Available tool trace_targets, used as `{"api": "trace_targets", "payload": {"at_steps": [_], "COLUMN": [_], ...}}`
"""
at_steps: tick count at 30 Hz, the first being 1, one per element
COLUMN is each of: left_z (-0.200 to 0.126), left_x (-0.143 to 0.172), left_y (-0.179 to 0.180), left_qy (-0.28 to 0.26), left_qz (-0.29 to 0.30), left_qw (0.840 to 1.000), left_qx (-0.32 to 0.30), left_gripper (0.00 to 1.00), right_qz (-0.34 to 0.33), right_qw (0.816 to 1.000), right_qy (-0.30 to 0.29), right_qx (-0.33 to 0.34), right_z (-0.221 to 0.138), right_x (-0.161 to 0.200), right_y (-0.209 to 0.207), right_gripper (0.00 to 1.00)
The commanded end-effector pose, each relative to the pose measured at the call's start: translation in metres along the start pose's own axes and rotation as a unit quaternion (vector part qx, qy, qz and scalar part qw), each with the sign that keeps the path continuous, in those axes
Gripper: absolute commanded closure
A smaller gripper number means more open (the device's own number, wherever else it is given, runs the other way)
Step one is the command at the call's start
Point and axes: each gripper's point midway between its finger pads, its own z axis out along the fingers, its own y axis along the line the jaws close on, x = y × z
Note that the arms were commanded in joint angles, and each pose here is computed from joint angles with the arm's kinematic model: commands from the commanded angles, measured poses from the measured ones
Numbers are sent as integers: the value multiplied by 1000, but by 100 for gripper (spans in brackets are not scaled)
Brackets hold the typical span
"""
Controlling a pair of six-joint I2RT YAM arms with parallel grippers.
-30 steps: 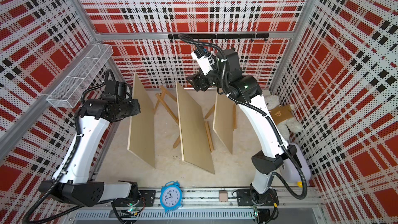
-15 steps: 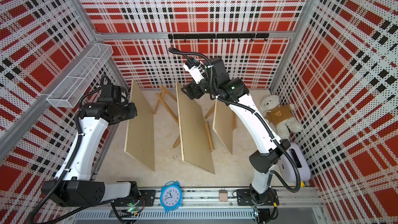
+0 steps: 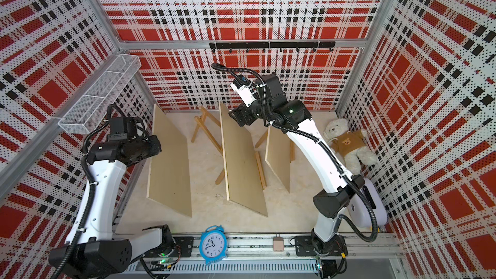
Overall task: Disassemble the easel
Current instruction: Place the drawing board at the center of the board.
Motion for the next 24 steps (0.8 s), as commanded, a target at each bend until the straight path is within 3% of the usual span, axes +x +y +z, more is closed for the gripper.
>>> {"api": "trace_targets", "payload": {"at_steps": [1, 12, 24], "left_z": [-2, 8, 36], "left_x": [-17, 14, 43], "left_y": [8, 66, 90], "left_qy": [-69, -103, -97], "left_qz": [10, -51, -66], "left_qw": [998, 991, 988], "left_qx": [-3, -70, -101], "left_gripper": [100, 100, 100], "right_qz": [-26, -29, -23], "right_qw": [999, 999, 999], "right_qy": [-28, -22, -16], "right_qx": [11, 16, 17], "right_z": [-14, -12, -8], "right_x": [-14, -10, -6], "right_y": [1, -2, -4], "right_gripper": [19, 17, 17]}}
